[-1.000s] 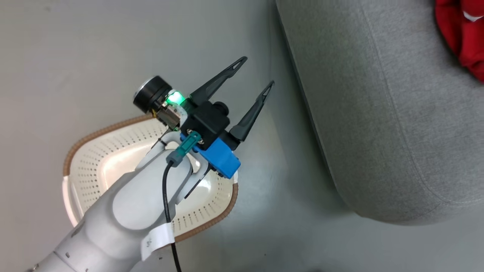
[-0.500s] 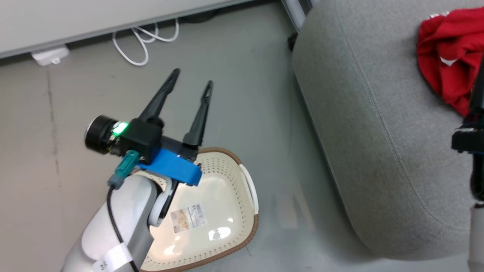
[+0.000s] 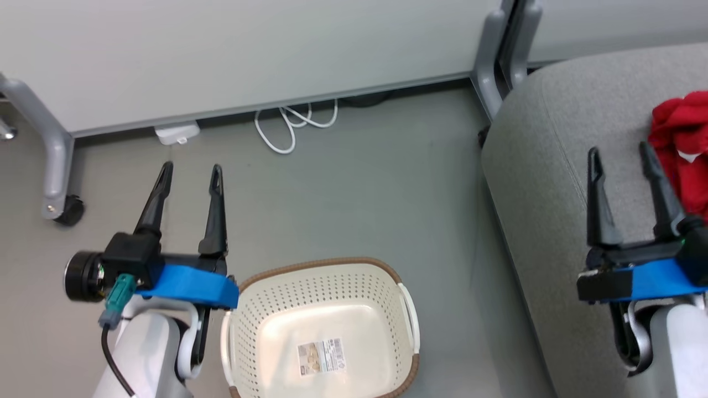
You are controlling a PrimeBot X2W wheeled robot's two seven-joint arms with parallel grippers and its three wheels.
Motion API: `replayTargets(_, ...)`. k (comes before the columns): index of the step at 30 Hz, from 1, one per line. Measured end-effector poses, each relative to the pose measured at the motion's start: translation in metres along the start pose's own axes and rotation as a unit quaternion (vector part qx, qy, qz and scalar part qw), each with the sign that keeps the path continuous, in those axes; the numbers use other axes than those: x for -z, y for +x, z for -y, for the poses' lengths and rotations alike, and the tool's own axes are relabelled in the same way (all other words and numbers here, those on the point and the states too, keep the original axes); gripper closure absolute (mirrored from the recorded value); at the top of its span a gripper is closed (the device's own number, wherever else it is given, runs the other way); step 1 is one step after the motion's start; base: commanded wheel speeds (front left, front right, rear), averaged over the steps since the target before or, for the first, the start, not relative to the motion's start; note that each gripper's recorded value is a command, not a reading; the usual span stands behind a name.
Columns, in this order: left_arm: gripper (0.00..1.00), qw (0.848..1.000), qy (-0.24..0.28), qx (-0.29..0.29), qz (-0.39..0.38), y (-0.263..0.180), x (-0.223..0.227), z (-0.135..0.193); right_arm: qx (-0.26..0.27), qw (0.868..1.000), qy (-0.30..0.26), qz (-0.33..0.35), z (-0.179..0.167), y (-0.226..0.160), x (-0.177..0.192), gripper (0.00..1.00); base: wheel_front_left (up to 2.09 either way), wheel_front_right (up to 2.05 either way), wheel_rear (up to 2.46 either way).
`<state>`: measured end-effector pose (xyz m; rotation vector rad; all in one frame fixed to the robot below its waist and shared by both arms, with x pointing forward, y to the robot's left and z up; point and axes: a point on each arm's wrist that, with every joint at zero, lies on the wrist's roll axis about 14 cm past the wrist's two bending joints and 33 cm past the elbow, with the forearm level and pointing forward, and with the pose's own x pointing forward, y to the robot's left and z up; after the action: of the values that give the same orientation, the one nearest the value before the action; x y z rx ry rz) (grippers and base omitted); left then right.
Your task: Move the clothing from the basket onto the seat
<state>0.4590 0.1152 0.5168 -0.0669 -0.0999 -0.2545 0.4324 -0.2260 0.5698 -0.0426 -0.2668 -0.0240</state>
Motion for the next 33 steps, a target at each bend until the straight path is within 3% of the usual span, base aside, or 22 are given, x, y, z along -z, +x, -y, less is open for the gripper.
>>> replayTargets(17, 0.0, 0.997, -0.011, -0.079, -0.016, -0.075, 0.003, -0.031, -0.047, 0.996, 0.059, -0.054, -0.05, -0.043, 0.025, 0.0, 0.0, 0.0, 0.0)
replayTargets(33, 0.0, 0.994, -0.021, -0.104, -0.029, -0.096, 0.012, -0.042, -0.069, 0.988, 0.096, -0.097, -0.074, -0.058, 0.049, 0.0, 0.0, 0.0, 0.0)
